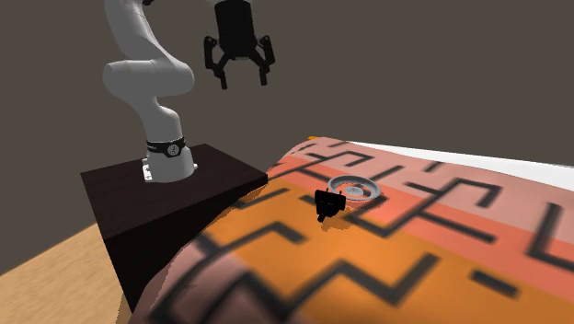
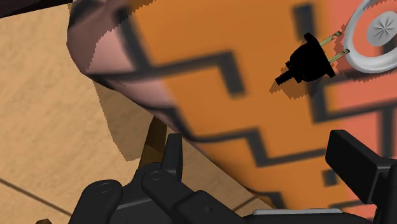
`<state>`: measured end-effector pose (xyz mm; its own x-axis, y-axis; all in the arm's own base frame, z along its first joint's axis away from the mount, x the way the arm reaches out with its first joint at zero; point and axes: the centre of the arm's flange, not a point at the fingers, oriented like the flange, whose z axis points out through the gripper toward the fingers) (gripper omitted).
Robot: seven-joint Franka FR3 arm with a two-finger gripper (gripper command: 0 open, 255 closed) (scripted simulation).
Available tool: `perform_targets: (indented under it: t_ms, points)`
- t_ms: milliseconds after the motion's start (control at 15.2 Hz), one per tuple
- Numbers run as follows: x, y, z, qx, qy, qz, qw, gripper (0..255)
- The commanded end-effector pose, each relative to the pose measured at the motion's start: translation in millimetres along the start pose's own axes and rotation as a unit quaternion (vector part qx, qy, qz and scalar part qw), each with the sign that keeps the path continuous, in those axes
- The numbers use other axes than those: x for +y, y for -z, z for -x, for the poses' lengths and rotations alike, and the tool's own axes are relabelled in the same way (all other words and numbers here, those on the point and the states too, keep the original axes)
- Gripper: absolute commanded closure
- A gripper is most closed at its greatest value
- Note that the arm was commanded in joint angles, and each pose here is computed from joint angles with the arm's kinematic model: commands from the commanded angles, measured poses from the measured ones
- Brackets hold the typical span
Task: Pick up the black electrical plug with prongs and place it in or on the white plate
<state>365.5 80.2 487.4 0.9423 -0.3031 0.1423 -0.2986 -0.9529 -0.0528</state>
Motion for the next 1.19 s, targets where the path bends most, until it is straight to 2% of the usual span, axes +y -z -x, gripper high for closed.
perform_targets:
  t_ms: [0, 1122]
  points:
    - [-16.5, -22.1, 1.3, -0.004, -0.008, 0.002, 1.0, 0]
    - [-144.1, -210.5, -1.0, -0.041, -0.071, 0.021, 0.9964, 0]
